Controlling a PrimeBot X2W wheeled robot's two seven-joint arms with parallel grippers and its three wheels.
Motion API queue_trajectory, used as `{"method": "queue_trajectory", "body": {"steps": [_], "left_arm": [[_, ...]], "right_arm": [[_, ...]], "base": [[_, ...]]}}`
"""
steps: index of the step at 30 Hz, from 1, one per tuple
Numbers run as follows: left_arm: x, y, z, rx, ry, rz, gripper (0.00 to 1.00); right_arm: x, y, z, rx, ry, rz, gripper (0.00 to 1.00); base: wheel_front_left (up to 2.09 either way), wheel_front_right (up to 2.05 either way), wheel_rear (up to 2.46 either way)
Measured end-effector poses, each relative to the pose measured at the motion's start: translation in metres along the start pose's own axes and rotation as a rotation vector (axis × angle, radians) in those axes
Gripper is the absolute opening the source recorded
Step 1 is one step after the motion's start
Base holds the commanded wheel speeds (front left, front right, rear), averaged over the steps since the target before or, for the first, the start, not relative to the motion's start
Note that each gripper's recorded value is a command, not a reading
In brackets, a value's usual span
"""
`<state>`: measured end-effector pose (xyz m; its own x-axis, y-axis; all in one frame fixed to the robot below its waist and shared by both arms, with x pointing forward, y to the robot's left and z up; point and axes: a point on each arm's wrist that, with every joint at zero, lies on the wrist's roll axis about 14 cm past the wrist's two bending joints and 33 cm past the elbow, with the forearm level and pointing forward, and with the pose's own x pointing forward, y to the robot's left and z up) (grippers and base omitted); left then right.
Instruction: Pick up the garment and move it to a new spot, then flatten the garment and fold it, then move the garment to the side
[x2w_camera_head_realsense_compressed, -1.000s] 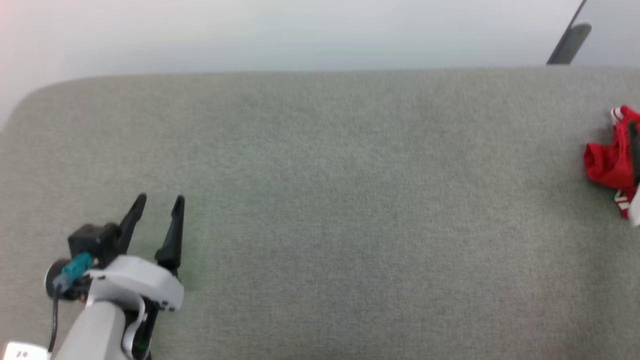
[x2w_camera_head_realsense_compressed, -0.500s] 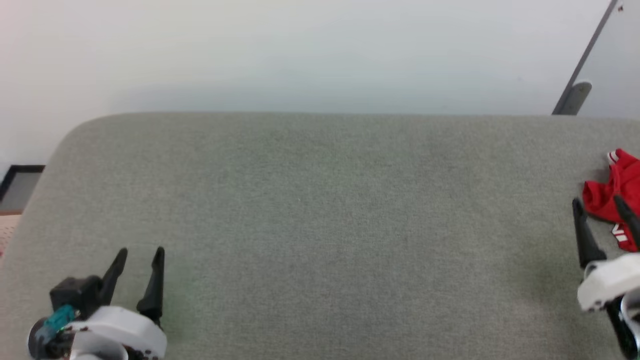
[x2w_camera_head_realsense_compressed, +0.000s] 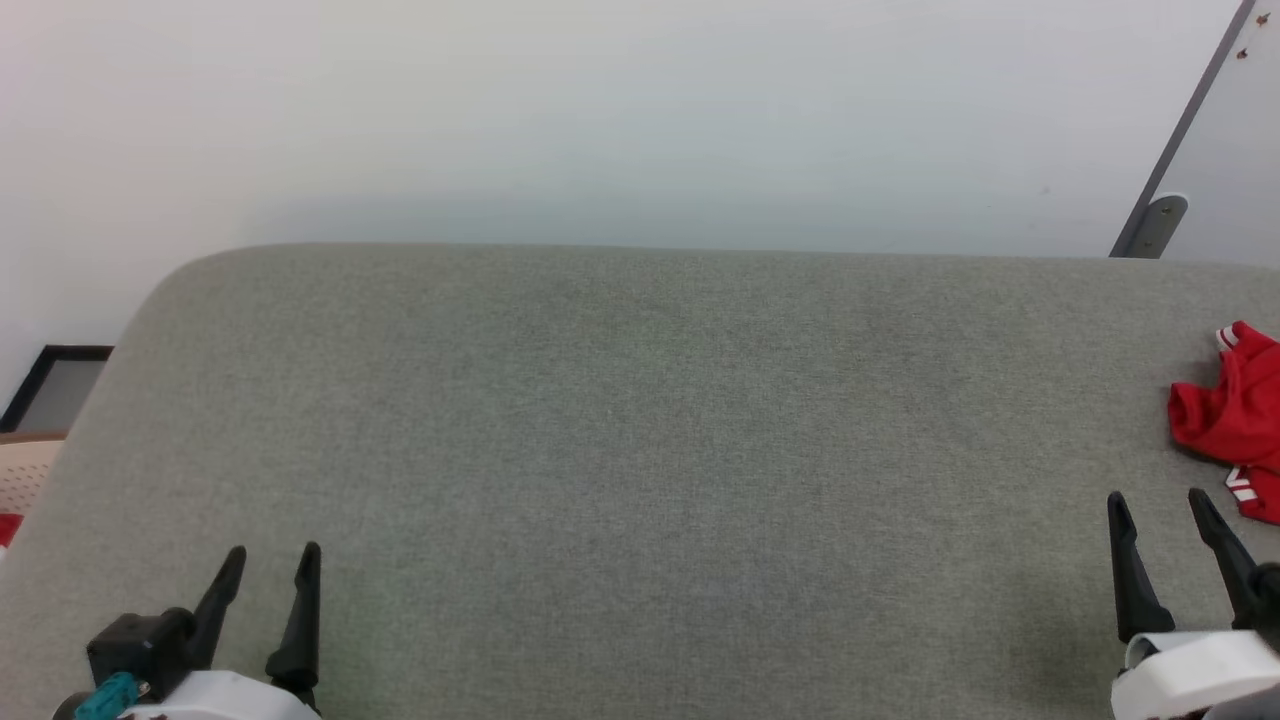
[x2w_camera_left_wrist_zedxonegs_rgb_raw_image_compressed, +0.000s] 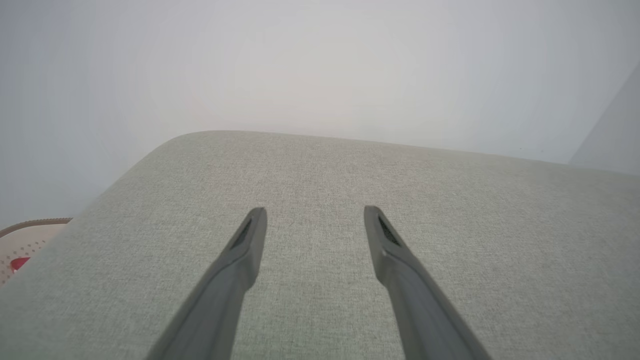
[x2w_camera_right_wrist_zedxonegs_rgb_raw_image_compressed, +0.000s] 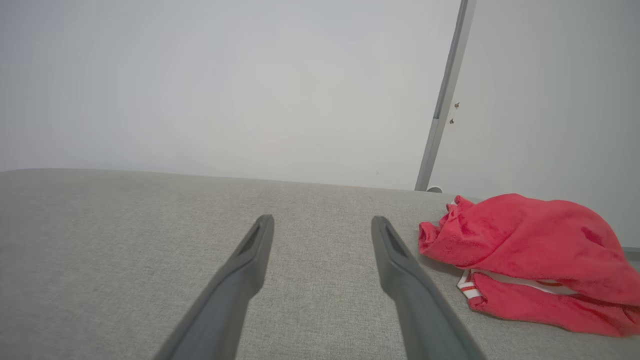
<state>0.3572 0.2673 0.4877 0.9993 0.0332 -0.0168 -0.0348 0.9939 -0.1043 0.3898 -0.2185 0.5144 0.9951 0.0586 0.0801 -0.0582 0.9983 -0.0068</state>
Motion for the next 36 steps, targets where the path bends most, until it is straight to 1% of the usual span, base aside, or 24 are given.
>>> {"method": "queue_trajectory", "body": {"steps": [5,13,36], "left_arm": [[0.001,-0.004,0.004,0.002,-0.017,-0.008,1.00],[0.002,-0.010,-0.002,0.001,-0.001,-0.025,1.00],[0.003,-0.017,-0.003,-0.015,0.000,-0.041,1.00]], "right_arm": [[-0.010,0.000,-0.002,0.017,-0.001,-0.022,1.00],[-0.020,-0.001,-0.006,0.032,0.005,-0.047,1.00],[-0.024,0.000,-0.005,0.030,0.009,-0.056,1.00]], "base": [[0.00,0.00,0.00],[0.00,0.00,0.00],[0.00,0.00,0.00]]}}
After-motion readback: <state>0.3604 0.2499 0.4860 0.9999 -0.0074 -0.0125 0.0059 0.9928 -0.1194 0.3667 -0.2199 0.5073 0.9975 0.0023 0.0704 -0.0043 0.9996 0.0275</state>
